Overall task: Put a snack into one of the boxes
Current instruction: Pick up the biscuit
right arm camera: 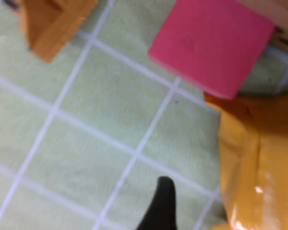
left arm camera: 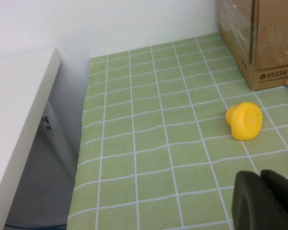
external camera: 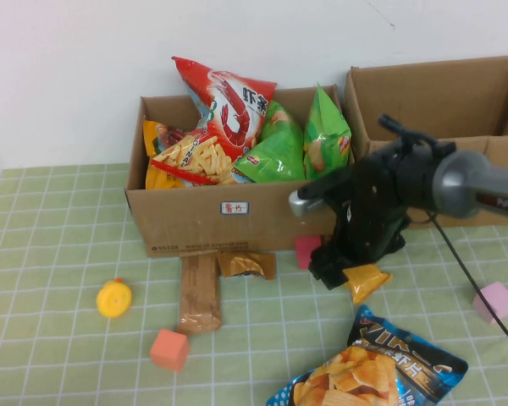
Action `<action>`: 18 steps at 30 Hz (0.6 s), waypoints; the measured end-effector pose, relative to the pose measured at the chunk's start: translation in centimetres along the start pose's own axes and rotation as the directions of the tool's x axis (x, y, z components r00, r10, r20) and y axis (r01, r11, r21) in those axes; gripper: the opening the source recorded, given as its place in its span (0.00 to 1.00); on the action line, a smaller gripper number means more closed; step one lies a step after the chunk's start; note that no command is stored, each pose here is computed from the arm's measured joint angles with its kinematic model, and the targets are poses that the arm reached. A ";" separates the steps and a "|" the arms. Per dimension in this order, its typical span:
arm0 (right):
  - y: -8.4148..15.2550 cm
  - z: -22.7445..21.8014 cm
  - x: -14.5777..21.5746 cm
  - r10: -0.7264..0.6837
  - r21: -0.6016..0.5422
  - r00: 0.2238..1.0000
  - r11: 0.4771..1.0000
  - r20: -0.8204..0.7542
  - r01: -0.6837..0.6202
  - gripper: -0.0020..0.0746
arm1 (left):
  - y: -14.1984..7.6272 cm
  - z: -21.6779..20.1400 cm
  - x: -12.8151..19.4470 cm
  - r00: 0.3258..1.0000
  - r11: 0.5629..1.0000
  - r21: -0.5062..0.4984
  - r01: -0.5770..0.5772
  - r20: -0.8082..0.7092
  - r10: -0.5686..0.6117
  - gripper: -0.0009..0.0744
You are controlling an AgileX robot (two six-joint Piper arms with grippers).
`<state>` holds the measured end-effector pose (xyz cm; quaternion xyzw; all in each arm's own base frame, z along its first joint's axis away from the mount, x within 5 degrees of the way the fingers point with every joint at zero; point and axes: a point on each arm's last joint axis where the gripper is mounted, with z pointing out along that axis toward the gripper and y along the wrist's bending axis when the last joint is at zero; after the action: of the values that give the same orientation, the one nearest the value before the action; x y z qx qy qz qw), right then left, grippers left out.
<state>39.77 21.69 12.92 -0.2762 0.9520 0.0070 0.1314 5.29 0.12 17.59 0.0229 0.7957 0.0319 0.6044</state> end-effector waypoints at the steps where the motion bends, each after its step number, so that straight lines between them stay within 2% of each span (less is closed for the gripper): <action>1: -0.1 0.6 0.1 0.011 0.000 1.000 1.000 -0.005 -0.011 0.86 | 0.0 0.0 0.0 1.000 1.000 0.000 0.000 0.000 0.000 0.01; 9: -1.1 2.5 0.6 0.027 0.026 0.999 0.999 -0.041 -0.026 0.82 | 0.0 0.0 0.0 1.000 1.000 0.000 0.000 0.000 0.000 0.01; 12: -1.1 2.9 0.8 0.038 0.026 0.998 0.999 -0.056 -0.037 0.73 | 0.0 0.0 0.0 1.000 1.000 0.000 0.000 0.000 0.000 0.01; 16: -1.1 2.9 1.0 0.043 0.027 0.996 0.999 -0.080 -0.041 0.50 | 0.0 0.0 0.0 1.000 1.000 0.000 0.002 0.000 -0.002 0.01; 18: -1.1 2.5 1.0 0.043 0.029 0.994 0.999 -0.097 -0.041 0.46 | 0.0 0.0 0.0 1.000 1.000 0.000 0.002 0.000 -0.002 0.01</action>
<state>40.11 20.43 10.29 -0.2544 0.9630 -0.0165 0.0880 5.29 0.12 17.59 0.0222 0.7957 0.0314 0.6045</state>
